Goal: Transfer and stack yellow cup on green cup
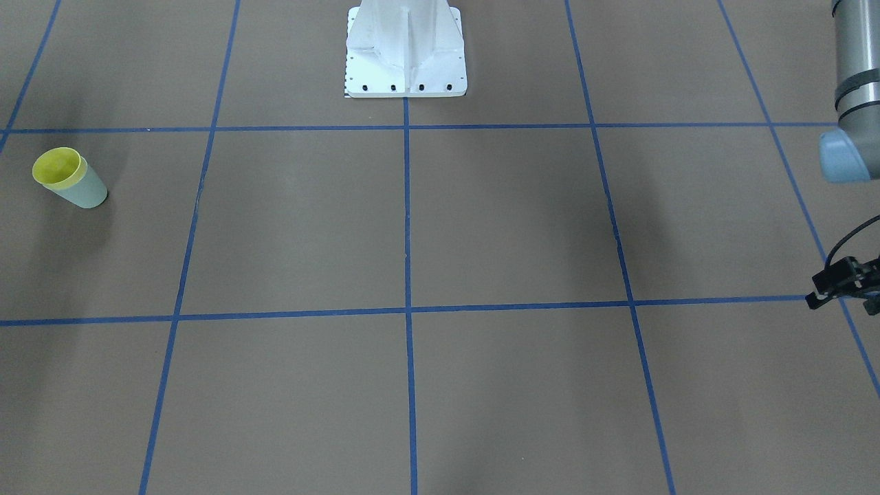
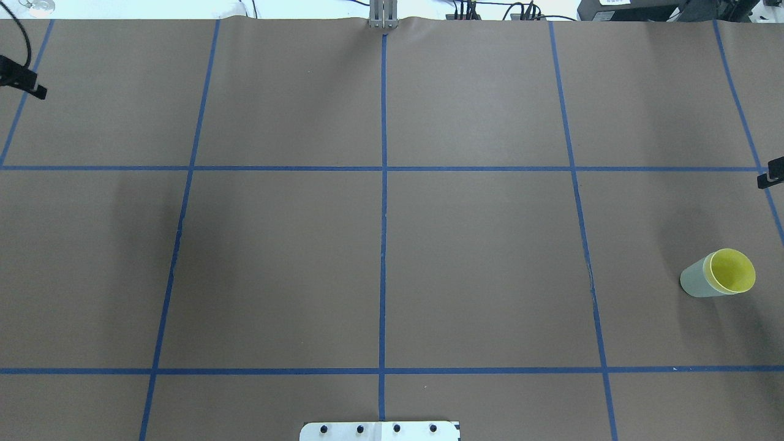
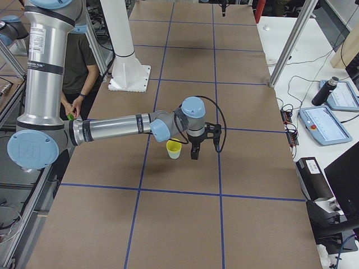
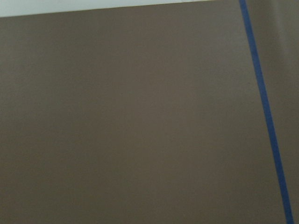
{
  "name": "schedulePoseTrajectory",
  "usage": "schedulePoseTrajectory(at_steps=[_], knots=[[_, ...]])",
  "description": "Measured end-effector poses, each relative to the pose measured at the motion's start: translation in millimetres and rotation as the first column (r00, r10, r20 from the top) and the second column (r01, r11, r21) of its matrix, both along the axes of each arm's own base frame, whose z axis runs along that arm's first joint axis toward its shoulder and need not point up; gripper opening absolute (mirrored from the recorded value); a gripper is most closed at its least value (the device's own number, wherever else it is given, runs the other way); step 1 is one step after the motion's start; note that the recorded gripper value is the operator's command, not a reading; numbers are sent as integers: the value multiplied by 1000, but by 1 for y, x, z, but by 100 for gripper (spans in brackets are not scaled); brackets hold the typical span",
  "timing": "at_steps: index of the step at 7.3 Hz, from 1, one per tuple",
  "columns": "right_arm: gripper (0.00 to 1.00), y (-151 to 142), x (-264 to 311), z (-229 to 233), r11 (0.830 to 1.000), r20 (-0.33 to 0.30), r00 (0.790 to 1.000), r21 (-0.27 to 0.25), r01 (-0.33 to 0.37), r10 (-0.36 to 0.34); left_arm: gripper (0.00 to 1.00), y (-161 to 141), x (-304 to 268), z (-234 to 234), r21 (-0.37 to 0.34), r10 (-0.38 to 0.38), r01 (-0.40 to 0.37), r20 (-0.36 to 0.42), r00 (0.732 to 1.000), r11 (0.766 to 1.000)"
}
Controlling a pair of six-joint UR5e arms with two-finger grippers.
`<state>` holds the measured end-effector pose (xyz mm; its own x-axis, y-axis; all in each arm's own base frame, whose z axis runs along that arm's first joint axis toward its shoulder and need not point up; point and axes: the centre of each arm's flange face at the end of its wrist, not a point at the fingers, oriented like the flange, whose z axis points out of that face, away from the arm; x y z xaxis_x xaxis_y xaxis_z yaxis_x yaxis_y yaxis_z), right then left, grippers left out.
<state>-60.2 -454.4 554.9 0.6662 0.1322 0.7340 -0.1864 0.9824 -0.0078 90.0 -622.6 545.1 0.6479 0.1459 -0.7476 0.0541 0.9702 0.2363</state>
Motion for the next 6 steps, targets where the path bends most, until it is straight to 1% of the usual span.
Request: schedulePoseTrajectory(at_steps=[1, 2, 3, 4, 5, 6], knots=[[100, -4, 5, 6, 1000, -9, 1000, 7, 13, -13, 100, 28, -13, 14, 5, 12, -12, 8, 1000, 1000], [100, -8, 12, 9, 999, -25, 999, 16, 37, -36, 100, 49, -22, 30, 4, 34, -34, 30, 999, 999], [100, -16, 18, 6, 998, -42, 997, 21, 67, -66, 100, 64, -32, 36, 6, 71, -72, 70, 995, 997], [100, -26, 21, 0, 995, -56, 994, 18, 93, -92, 100, 73, -43, 22, -17, 98, -97, 123, 988, 995], [100, -30, 23, -2, 994, -64, 992, 18, 112, -110, 100, 85, -53, 0, -47, 120, -114, 179, 976, 992], [100, -32, 24, -3, 993, -68, 991, 18, 120, -119, 100, 97, -59, -11, -69, 146, -134, 217, 965, 989]])
